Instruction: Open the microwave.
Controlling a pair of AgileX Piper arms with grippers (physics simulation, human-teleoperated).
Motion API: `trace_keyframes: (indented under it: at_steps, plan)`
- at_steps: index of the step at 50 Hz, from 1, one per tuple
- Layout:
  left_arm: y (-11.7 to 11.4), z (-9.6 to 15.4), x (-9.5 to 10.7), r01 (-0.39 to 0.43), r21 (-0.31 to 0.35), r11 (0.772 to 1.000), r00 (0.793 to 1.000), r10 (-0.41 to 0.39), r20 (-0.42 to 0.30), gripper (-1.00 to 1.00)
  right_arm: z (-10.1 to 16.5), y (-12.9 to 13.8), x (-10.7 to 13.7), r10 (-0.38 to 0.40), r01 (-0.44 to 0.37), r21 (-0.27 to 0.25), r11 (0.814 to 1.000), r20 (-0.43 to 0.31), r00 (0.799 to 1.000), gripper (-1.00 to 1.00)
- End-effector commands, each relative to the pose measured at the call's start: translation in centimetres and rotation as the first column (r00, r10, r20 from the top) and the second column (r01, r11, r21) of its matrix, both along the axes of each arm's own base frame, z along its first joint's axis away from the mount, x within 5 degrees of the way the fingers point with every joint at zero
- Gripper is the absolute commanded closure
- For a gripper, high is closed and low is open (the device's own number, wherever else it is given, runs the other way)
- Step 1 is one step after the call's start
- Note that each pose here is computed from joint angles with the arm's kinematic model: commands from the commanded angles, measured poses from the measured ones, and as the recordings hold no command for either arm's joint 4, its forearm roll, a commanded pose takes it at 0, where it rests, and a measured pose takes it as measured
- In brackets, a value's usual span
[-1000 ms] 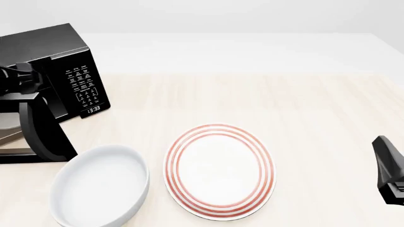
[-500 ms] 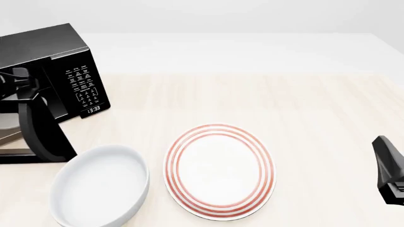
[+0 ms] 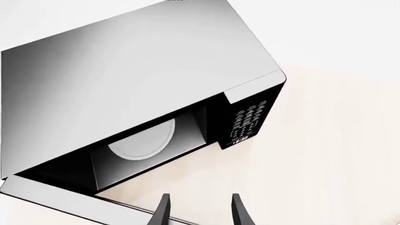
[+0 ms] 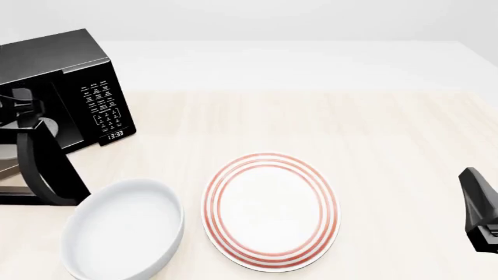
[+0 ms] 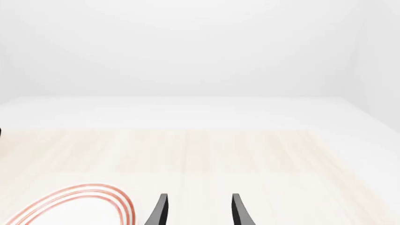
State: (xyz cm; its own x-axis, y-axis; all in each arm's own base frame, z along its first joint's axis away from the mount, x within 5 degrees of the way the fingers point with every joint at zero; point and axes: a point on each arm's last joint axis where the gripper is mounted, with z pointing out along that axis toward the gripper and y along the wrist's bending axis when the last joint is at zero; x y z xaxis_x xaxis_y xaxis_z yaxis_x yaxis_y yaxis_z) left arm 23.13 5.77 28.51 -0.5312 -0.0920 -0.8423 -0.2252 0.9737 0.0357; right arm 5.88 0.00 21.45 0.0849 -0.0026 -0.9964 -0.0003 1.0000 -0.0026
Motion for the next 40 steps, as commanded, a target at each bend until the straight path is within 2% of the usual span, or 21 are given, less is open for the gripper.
trace_keyframes:
  at_steps: [1,20,40]
  plan:
    - [-0.1,-2.7,-0.2,-0.037,-0.078,0.996,0.997,0.031,-0.068,-1.0,0.0,0.0,0.0,0.0,0.0,0.0,1.0,0.0,1.0,-1.0]
    - [-0.4,-2.7,-0.4,-0.038,-0.093,0.995,0.996,0.03,-0.089,-1.0,0.0,0.0,0.0,0.0,0.0,0.0,1.0,0.0,1.0,-1.0]
    - [-0.6,-2.8,-2.1,-0.057,-0.107,0.993,0.994,0.047,-0.098,-1.0,0.0,0.0,0.0,0.0,0.0,0.0,1.0,0.0,1.0,-1.0]
